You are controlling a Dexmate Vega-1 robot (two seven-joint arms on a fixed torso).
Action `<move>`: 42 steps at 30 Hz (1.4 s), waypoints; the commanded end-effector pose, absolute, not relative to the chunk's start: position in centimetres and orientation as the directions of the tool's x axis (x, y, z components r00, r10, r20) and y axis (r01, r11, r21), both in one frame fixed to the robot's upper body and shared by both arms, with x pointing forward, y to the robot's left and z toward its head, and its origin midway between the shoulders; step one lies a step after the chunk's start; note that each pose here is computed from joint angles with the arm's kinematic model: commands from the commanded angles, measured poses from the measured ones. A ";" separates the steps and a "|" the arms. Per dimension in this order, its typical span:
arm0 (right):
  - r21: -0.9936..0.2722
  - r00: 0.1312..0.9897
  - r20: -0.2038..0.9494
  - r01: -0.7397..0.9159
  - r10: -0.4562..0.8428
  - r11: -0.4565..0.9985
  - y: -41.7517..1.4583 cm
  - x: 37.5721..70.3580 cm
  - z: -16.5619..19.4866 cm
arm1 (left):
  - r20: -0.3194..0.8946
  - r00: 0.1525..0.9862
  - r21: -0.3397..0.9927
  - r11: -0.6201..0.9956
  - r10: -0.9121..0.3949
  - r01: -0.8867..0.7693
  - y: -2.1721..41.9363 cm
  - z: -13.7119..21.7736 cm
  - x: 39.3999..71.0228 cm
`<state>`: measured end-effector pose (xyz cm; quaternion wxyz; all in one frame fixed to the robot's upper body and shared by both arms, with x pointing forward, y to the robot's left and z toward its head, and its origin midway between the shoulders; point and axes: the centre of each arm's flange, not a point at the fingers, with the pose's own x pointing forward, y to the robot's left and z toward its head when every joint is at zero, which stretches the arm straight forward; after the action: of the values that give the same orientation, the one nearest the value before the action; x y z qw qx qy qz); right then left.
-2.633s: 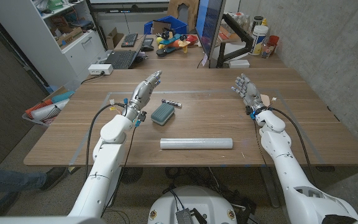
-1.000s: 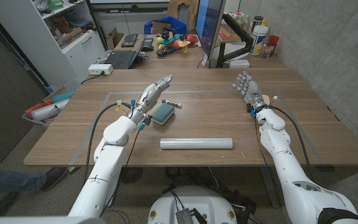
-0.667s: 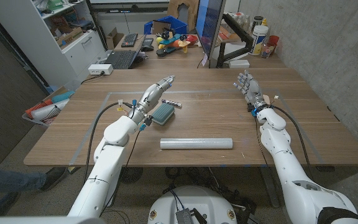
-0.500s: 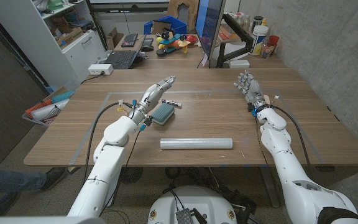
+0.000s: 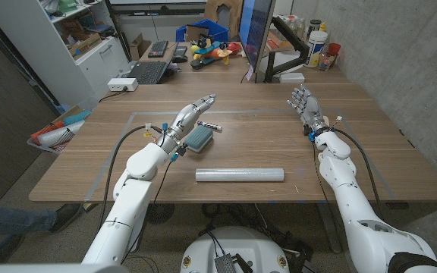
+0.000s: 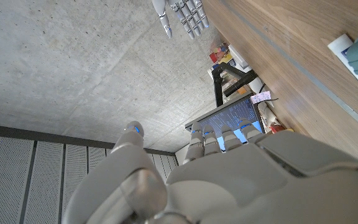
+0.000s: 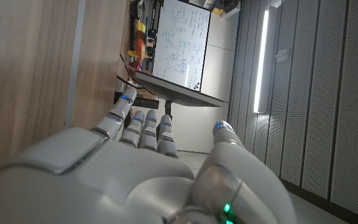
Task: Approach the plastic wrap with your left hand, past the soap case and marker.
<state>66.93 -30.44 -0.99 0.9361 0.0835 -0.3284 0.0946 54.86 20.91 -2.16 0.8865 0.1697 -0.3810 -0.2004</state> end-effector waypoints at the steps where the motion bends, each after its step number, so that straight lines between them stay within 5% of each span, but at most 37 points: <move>1: 0.097 0.762 0.635 -0.239 0.125 0.966 -30.2 66.9 -1.1 | 0.606 0.619 0.465 0.854 -0.500 0.234 20.8 -2.8 53.9; 42: 0.113 0.761 0.640 -0.229 0.105 0.967 -31.2 66.5 -1.2 | 0.575 0.602 0.524 0.815 -0.554 0.250 19.0 -4.0 52.4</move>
<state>66.59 -30.93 -1.04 0.9335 0.0907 -0.3346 0.0914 52.79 19.47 -3.73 0.8753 0.1909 -0.3830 -0.2252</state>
